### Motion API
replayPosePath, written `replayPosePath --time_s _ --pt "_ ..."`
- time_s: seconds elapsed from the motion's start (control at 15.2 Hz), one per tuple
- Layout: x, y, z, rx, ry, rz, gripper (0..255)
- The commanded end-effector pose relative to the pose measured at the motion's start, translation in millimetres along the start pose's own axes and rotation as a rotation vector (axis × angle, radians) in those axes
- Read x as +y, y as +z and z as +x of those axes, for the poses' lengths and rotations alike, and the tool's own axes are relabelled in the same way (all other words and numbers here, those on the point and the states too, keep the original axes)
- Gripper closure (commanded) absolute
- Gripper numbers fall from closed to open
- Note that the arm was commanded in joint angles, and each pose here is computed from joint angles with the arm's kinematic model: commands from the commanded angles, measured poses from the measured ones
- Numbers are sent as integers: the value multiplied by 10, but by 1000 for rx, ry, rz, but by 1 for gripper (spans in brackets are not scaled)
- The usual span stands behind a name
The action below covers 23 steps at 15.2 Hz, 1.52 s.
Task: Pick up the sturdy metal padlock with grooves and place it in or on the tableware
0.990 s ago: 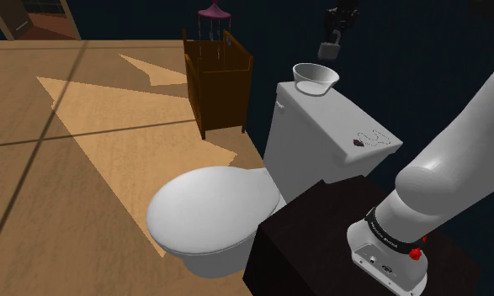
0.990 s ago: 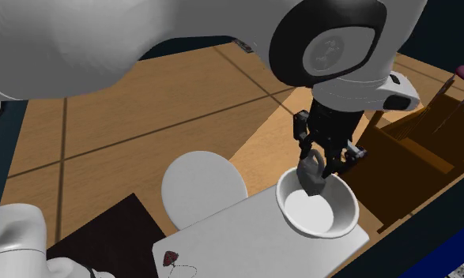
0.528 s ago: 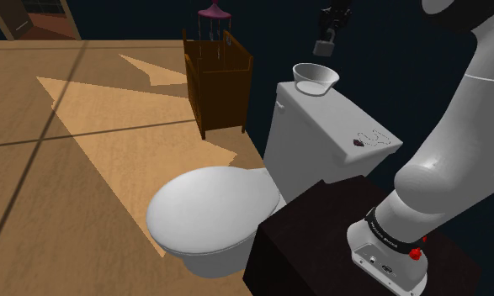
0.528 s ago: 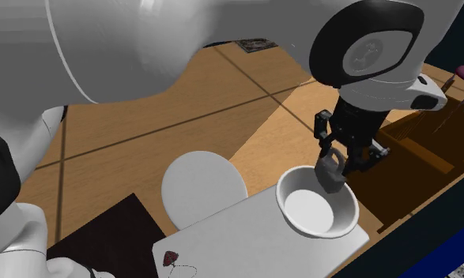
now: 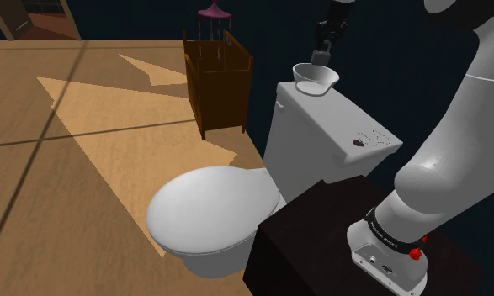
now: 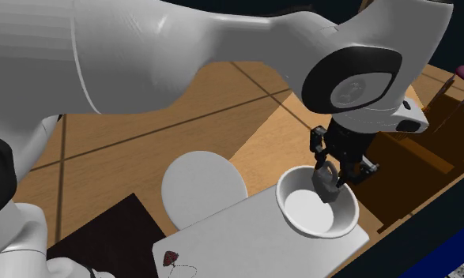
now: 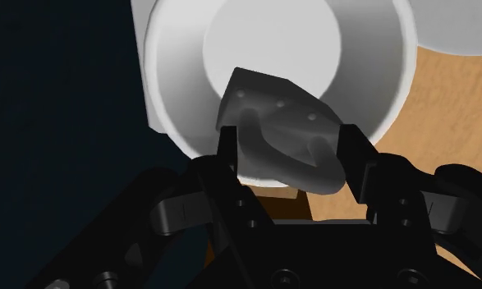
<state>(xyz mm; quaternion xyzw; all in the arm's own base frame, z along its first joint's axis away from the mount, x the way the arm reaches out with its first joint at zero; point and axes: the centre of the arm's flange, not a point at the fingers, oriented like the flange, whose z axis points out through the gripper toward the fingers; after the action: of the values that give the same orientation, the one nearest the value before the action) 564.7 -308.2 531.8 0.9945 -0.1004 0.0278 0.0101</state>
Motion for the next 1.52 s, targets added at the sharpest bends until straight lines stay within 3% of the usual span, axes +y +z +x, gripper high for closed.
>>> replayPosePath --time_s 0.0,0.33,0.79,0.86,1.19,1.45 --pt "-9 109 -13 1 0 0 255" --pt "-13 344 -27 1 0 0 255" --pt "-13 344 -27 1 0 0 255" --pt "-12 344 -27 1 0 0 0" --pt "-12 344 -27 1 0 0 0" --pt "-13 -156 -27 1 0 0 0"
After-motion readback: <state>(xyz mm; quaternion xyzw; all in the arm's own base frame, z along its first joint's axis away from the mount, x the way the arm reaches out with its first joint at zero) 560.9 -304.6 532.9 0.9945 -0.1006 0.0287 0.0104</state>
